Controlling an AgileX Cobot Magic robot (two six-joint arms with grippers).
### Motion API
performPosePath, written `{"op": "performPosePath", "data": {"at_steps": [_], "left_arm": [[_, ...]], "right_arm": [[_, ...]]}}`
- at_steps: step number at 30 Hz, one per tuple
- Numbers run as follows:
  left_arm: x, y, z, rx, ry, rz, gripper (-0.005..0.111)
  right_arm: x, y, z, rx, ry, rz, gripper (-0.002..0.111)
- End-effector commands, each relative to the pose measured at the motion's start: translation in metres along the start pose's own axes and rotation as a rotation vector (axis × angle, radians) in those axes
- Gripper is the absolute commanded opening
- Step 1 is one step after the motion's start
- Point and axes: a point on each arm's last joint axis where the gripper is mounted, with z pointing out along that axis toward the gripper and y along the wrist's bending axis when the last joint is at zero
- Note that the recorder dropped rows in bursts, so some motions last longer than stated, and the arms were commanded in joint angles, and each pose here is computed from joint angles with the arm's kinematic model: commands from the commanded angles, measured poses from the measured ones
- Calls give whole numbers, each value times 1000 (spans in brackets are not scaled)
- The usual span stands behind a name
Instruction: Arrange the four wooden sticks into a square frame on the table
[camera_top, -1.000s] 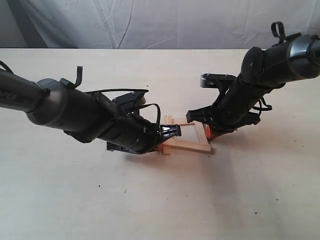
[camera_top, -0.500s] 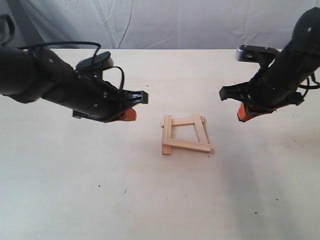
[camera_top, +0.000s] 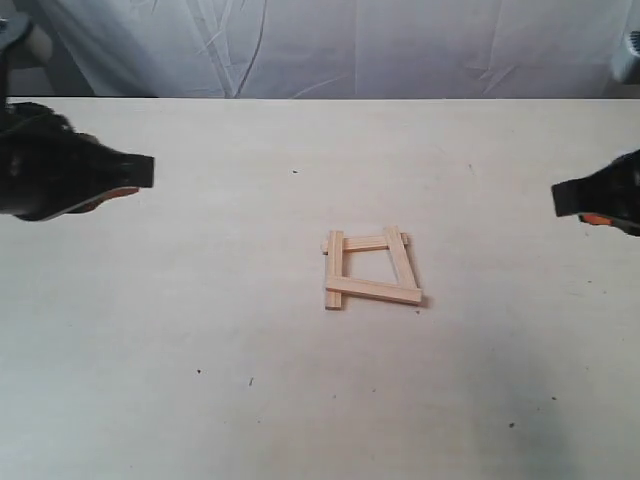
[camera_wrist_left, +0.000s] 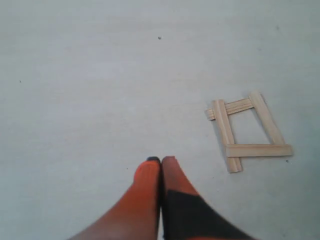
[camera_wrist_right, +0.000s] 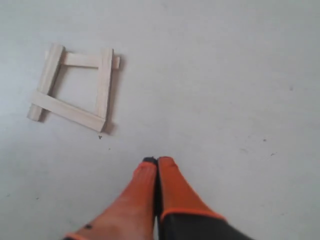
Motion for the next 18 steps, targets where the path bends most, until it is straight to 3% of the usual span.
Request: {"op": "performPosePath", "data": {"at_steps": [1, 7, 18], "left_arm": [[21, 4, -48, 17, -179, 50, 0], [46, 13, -91, -29, -392, 231, 0], [53, 14, -111, -18, -452, 233, 0]], "right_arm": [[28, 1, -40, 16, -219, -29, 0], [69, 0, -78, 40, -612, -64, 0], [96, 3, -107, 25, -793, -71, 0]]}}
